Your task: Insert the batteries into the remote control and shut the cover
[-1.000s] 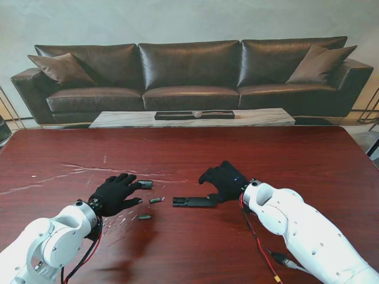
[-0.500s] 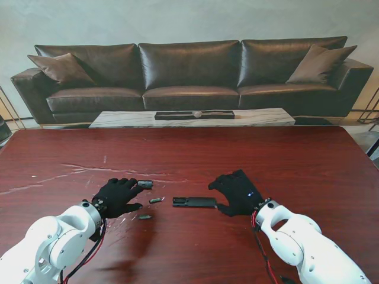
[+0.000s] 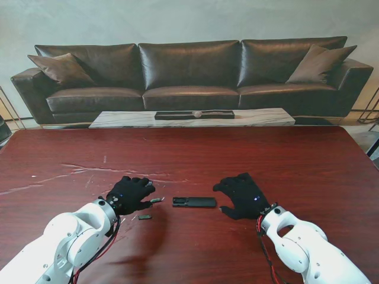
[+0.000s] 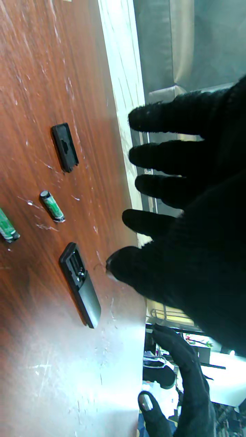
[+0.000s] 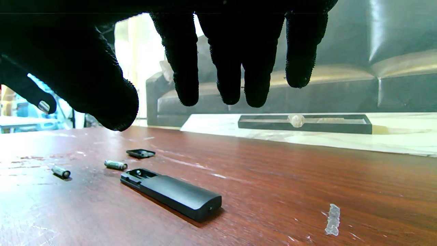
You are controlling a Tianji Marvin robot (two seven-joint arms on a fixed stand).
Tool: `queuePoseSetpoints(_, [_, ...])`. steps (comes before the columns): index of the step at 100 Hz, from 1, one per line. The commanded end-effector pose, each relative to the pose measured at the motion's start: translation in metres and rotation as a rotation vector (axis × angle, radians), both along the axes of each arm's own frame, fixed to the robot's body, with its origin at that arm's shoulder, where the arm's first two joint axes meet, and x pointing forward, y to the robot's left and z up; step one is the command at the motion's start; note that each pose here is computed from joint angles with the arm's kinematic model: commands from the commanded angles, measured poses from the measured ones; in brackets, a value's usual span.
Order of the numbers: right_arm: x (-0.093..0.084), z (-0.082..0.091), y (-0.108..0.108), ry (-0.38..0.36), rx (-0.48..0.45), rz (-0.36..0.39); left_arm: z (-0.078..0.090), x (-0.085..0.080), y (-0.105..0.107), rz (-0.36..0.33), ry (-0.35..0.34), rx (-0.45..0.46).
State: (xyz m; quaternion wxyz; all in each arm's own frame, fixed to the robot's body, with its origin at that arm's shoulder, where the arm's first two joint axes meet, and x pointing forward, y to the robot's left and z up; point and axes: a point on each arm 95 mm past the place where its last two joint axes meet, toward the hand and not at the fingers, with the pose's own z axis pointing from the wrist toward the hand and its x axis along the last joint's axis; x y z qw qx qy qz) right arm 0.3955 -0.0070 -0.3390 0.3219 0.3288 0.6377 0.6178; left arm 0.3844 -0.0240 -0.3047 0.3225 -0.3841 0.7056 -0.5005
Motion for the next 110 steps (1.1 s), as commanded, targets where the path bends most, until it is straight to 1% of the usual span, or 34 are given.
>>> queuePoseSetpoints(1, [-0.002, -0.003, 0.0, 0.008, 0.0, 0.003, 0.003, 0.0, -0.002, 0.001, -0.009, -0.002])
queuePoseSetpoints(28, [-0.002, -0.001, -0.002, 0.001, 0.009, 0.007, 0.001, -0.007, -0.004, 0.016, -0.009, 0.034])
queuePoseSetpoints(43, [-0.002, -0.001, -0.002, 0.003, 0.016, 0.008, -0.002, -0.012, -0.005, 0.023, 0.002, 0.071])
queuePoseSetpoints(70, [-0.002, -0.001, -0.004, 0.002, 0.03, 0.001, -0.007, -0.017, -0.005, 0.014, 0.005, 0.098])
queuePoseSetpoints(93, [-0.002, -0.001, -0.004, 0.005, 0.037, -0.003, -0.019, -0.021, -0.005, 0.019, 0.019, 0.131])
queuePoseSetpoints(110, [-0.002, -0.001, -0.003, 0.011, 0.039, -0.003, -0.03, -0.02, -0.004, 0.029, 0.028, 0.16])
